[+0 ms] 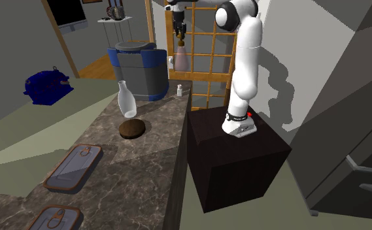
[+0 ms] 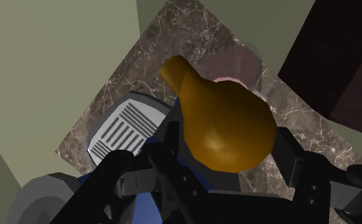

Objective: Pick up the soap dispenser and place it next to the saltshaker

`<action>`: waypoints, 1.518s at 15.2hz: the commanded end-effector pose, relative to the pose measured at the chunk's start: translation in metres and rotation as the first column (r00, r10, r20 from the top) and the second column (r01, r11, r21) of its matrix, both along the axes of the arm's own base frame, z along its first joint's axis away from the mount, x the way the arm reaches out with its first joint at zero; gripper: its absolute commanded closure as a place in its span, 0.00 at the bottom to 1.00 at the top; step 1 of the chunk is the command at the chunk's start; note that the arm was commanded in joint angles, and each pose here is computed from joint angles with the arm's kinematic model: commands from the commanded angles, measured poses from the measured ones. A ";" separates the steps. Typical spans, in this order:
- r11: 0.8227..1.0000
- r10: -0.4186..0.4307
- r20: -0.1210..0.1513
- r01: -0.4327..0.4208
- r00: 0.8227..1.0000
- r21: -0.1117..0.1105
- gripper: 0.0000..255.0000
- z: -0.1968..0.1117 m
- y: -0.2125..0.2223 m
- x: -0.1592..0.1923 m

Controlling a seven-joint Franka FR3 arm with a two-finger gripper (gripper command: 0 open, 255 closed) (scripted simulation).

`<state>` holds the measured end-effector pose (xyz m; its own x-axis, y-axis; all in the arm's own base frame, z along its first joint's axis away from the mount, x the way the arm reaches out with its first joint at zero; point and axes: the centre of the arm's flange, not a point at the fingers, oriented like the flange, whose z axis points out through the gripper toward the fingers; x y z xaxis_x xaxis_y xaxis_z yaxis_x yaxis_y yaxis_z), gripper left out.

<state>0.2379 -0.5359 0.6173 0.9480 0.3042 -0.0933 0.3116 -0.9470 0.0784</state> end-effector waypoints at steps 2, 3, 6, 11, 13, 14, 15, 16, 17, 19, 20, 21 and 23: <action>1.000 0.007 0.001 -0.007 1.000 0.000 1.00 0.002 -0.036 -0.013; 1.000 0.007 0.001 -0.007 1.000 0.000 1.00 0.002 -0.049 -0.018; 1.000 0.007 0.001 -0.007 1.000 0.000 1.00 -0.013 -0.049 -0.018; 1.000 0.007 0.001 -0.007 1.000 0.000 1.00 -0.040 -0.049 -0.018; 1.000 0.007 0.001 -0.007 1.000 0.000 1.00 -0.050 -0.049 -0.018; 1.000 0.007 0.001 -0.007 1.000 0.000 1.00 -0.056 -0.049 -0.018; 1.000 0.007 0.001 -0.007 1.000 0.000 1.00 -0.061 -0.049 -0.018; 1.000 0.007 0.001 -0.007 1.000 0.000 1.00 -0.066 -0.049 -0.018; 1.000 0.007 0.001 -0.007 1.000 0.000 1.00 -0.072 -0.049 -0.018; 1.000 0.007 0.001 -0.007 1.000 0.000 1.00 -0.082 -0.049 -0.018; 1.000 0.007 0.001 -0.007 1.000 0.000 1.00 -0.087 -0.049 -0.018; 1.000 0.007 0.001 -0.007 1.000 0.000 1.00 -0.093 -0.049 -0.018; 1.000 0.007 0.001 -0.007 1.000 0.000 1.00 -0.103 -0.049 -0.018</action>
